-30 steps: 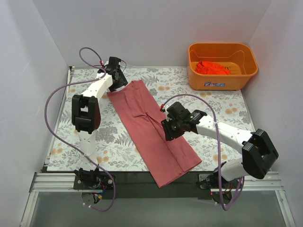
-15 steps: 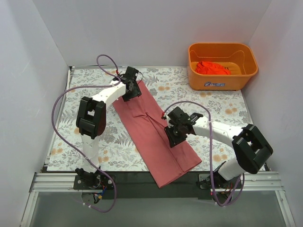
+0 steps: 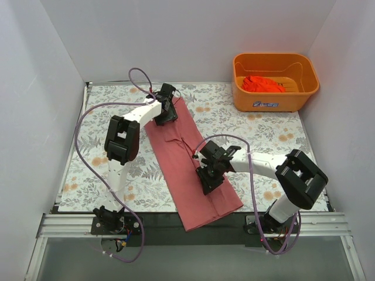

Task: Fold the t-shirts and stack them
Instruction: Fold the tshirt

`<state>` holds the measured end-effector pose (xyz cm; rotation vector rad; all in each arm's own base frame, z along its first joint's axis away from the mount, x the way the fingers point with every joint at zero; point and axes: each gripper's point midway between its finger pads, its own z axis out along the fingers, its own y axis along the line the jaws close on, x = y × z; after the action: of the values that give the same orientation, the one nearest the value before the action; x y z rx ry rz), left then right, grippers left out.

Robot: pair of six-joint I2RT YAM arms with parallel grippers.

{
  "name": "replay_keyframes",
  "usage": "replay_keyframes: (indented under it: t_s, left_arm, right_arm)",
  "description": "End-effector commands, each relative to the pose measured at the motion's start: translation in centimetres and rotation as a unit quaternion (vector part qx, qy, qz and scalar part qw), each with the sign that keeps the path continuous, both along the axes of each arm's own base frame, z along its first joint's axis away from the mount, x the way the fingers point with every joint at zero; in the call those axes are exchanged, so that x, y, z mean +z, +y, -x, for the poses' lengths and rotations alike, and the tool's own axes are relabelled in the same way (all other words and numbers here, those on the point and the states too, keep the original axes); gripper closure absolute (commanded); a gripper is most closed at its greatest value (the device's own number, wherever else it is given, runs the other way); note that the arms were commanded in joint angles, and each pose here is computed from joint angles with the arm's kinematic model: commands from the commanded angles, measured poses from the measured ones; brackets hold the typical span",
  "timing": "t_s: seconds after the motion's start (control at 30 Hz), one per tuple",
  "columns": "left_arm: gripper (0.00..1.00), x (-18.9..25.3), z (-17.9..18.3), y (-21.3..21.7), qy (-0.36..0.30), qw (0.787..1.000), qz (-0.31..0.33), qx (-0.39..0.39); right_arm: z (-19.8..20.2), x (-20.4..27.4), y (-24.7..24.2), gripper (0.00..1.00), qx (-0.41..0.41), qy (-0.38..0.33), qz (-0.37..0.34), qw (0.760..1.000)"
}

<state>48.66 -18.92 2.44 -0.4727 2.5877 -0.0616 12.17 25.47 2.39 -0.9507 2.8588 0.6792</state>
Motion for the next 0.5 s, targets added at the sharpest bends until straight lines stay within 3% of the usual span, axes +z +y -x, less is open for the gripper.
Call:
replay_keyframes:
  t_s: [0.0, 0.27, 0.47]
  left_arm:
    - [0.46, -4.8, 0.3, -3.0, 0.035, 0.998, 0.008, -0.051]
    - [0.43, -5.7, -2.5, -8.2, 0.004, 0.993, 0.034, -0.113]
    - [0.4, -2.0, -4.9, -9.7, -0.051, 0.99, 0.063, -0.118]
  right_arm:
    - [2.8, -0.3, 2.1, 0.63, 0.013, 0.053, -0.024, 0.998]
    - [1.4, 0.3, 5.2, 0.61, 0.026, 0.024, -0.035, 0.999]
    - [-1.2, 3.4, 5.9, 0.56, 0.002, -0.042, -0.049, 0.998]
